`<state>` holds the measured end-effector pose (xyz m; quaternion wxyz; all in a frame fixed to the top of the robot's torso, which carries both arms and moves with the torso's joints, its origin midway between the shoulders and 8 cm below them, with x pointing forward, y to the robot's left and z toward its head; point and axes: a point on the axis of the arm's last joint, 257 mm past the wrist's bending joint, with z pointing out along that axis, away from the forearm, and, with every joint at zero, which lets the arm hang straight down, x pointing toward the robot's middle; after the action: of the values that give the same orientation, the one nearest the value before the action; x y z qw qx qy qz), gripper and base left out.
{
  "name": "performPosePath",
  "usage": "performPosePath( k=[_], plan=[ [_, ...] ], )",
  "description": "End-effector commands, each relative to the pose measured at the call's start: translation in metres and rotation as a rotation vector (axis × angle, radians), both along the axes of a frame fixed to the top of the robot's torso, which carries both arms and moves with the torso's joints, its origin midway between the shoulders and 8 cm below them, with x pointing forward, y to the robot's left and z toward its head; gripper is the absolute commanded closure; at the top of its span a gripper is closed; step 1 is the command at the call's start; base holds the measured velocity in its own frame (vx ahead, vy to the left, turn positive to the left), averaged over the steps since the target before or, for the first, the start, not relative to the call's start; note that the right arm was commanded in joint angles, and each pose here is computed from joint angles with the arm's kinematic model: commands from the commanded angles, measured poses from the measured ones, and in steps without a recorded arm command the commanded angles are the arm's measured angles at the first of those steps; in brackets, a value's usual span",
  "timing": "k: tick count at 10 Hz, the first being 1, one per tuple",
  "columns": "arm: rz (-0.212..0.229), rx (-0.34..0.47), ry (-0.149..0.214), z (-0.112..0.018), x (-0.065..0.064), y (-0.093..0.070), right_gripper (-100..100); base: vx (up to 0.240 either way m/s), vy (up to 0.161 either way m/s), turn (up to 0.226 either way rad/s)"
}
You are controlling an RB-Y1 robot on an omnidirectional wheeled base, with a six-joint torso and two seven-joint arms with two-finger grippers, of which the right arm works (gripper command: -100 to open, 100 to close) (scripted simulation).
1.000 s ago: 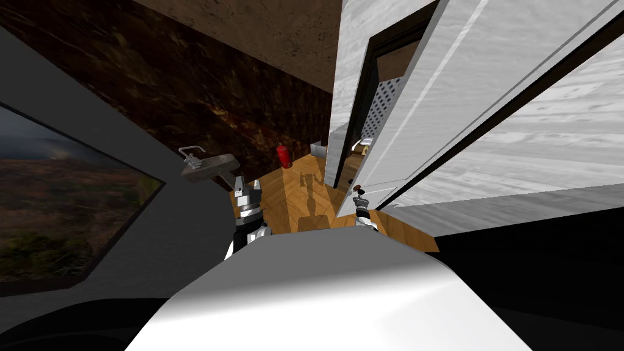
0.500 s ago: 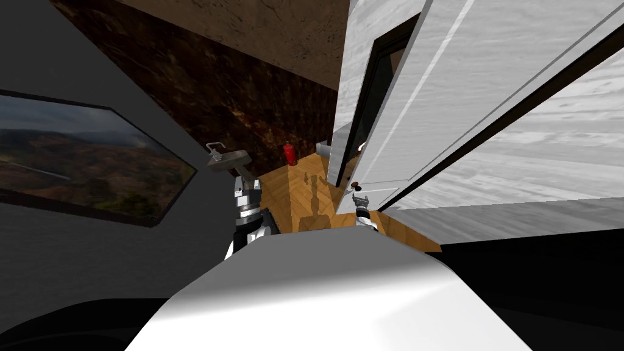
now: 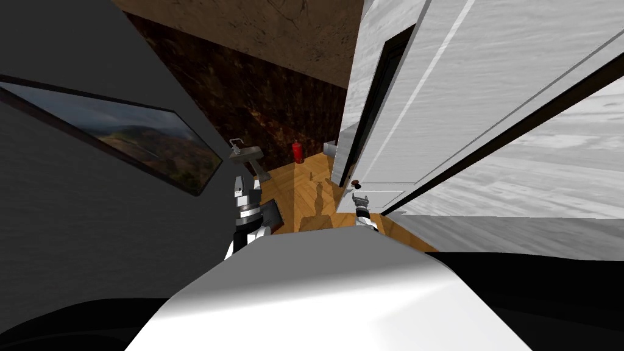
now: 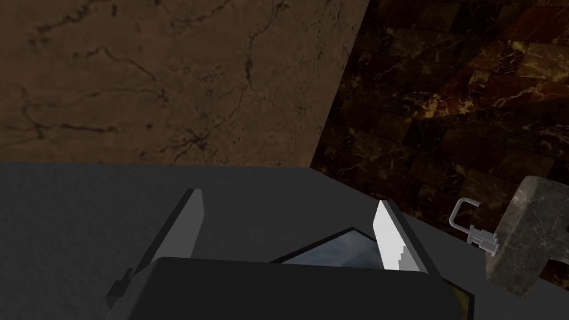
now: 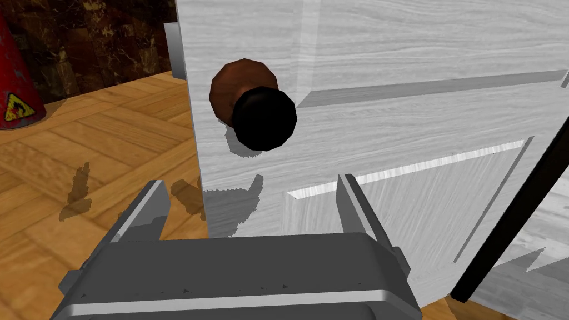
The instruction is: Pull the door open
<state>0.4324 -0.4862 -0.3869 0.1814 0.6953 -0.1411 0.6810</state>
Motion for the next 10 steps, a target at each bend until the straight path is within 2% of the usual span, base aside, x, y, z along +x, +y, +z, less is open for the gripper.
performPosePath(
  k=[1,5,10],
  plan=[
    [0.003,-0.001,0.000,0.0003,0.0005,0.0007,-100,-0.189,-0.096,0.314],
    [0.016,-0.004,-0.002,0.0015,0.0029,0.0033,-100,-0.174,-0.094,0.271],
    [0.036,-0.008,-0.004,0.0030,0.0062,0.0075,-100,-0.183,-0.083,0.220]
  ],
)
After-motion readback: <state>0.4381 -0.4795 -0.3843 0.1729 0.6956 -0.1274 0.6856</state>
